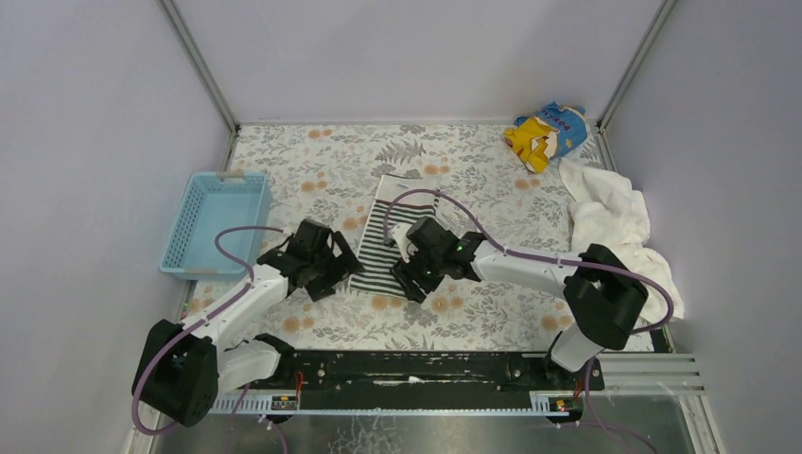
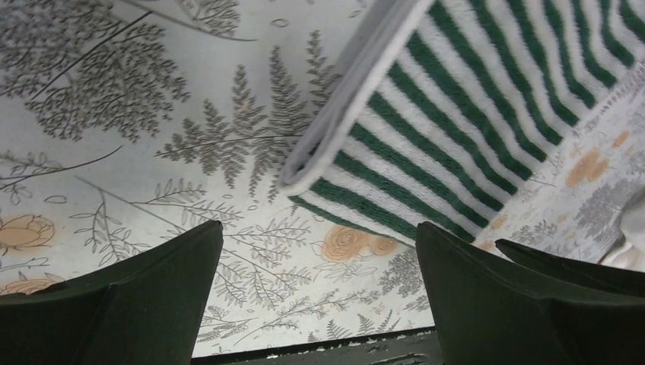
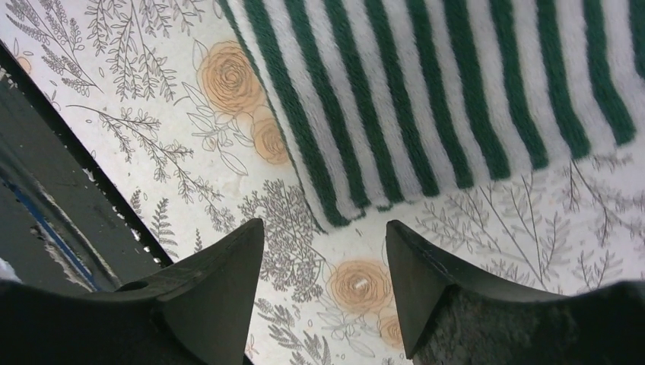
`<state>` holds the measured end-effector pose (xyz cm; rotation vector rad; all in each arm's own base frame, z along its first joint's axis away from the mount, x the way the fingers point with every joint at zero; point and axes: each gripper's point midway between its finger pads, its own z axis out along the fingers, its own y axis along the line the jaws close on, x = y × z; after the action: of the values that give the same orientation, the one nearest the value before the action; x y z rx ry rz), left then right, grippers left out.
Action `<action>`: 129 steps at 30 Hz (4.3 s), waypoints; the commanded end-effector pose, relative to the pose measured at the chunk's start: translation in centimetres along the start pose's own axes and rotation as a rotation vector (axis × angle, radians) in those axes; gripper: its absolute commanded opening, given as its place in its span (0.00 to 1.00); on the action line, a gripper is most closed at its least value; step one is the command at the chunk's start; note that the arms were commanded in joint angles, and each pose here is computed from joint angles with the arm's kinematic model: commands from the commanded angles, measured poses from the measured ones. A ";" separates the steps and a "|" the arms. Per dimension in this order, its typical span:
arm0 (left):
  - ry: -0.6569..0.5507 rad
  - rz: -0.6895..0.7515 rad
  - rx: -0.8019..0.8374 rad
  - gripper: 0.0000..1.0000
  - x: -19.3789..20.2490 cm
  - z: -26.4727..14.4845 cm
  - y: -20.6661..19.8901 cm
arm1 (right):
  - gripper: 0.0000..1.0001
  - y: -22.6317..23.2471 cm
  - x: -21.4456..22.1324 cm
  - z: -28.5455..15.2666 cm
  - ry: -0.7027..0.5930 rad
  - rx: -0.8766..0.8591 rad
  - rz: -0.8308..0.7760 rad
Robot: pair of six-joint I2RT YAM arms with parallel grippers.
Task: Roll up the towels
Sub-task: Roll the towel at the center of the board.
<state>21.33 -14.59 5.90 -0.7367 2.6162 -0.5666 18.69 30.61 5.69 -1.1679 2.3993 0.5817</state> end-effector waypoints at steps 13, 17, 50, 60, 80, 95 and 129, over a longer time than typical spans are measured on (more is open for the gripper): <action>-0.025 -0.107 0.002 0.89 0.5 1.6 -0.2 | 0.59 -0.2 1.2 3.9 0.133 0.033 -0.258; -0.007 -0.107 -0.014 0.84 0.8 2.4 0.0 | 0.59 -0.7 3.1 4.1 0.183 0.070 -0.243; -0.033 -0.204 -0.343 0.32 -0.3 6.0 6.2 | 0.55 2.8 4.1 6.2 0.224 0.143 -0.308; -0.050 -0.230 -0.343 0.27 -1.3 5.4 7.1 | 0.54 2.8 4.5 7.2 0.246 0.159 -0.307; -0.118 -0.254 -0.261 0.45 -4.0 3.1 4.5 | 0.03 5.9 1.5 7.3 0.117 -0.026 -0.119; -0.077 -0.252 -0.095 0.74 -2.5 0.8 2.4 | 0.01 6.3 -0.6 5.7 -0.042 -0.352 0.226; -0.054 -0.192 -0.326 0.09 -4.7 4.3 3.1 | 0.01 3.8 3.3 7.9 0.045 -0.420 0.542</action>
<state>25.02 -12.45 2.01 -1.1388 2.6285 -0.3303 16.61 37.32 1.47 -0.7227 2.5447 1.3748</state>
